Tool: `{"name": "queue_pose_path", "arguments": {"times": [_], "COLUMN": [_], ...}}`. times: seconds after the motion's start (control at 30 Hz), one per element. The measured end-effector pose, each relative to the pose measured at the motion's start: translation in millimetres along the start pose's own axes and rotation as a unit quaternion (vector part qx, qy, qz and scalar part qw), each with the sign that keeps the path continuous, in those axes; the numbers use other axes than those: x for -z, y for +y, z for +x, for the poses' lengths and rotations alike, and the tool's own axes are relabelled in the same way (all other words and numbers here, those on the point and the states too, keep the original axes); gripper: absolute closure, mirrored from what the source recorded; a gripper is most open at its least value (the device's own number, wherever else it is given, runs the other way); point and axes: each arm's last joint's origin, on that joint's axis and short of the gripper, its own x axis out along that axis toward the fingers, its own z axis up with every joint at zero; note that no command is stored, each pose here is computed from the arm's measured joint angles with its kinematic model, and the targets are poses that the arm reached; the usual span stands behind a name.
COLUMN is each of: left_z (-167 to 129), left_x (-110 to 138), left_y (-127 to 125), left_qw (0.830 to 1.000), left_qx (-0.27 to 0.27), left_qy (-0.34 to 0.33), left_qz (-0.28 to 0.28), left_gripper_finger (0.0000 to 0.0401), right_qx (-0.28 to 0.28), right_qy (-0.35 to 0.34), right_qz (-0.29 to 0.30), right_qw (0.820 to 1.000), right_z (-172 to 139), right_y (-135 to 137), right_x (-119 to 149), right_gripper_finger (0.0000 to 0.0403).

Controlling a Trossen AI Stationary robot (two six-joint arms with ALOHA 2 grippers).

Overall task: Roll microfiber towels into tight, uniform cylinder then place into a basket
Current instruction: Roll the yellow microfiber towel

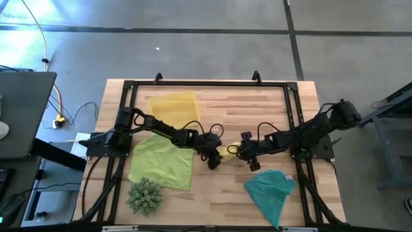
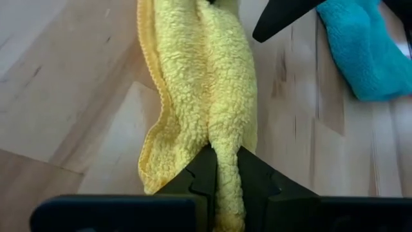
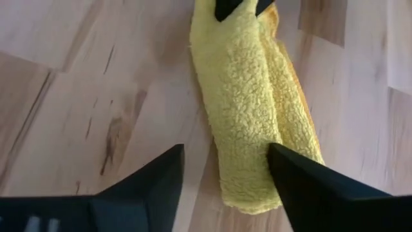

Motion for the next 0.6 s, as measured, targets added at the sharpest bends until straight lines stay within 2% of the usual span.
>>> {"name": "queue_pose_path", "arguments": {"times": [0.1, 0.3, 0.6], "left_z": [0.0, 0.0, -0.3], "left_x": [0.2, 0.4, -0.8], "left_y": [0.1, 0.0, 1.7], "left_qw": [1.0, 1.0, 1.0], "left_qx": [0.0, 0.0, 0.0], "left_qy": [0.002, 0.002, 0.001], "left_qz": [0.014, 0.016, 0.014], "left_gripper_finger": [0.0371, 0.0371, 0.0371], "right_qx": [0.003, 0.003, -0.011], "right_qy": [-0.013, -0.03, 0.012], "right_qz": [-0.015, -0.032, -0.032], "right_qw": [1.0, 0.999, 0.999], "right_z": [0.0, -2.1, 7.3], "right_y": [-0.5, 0.5, 6.2], "right_x": [-2.6, -12.1, -2.9], "right_gripper_finger": [0.0159, 0.0155, 0.0155]}}
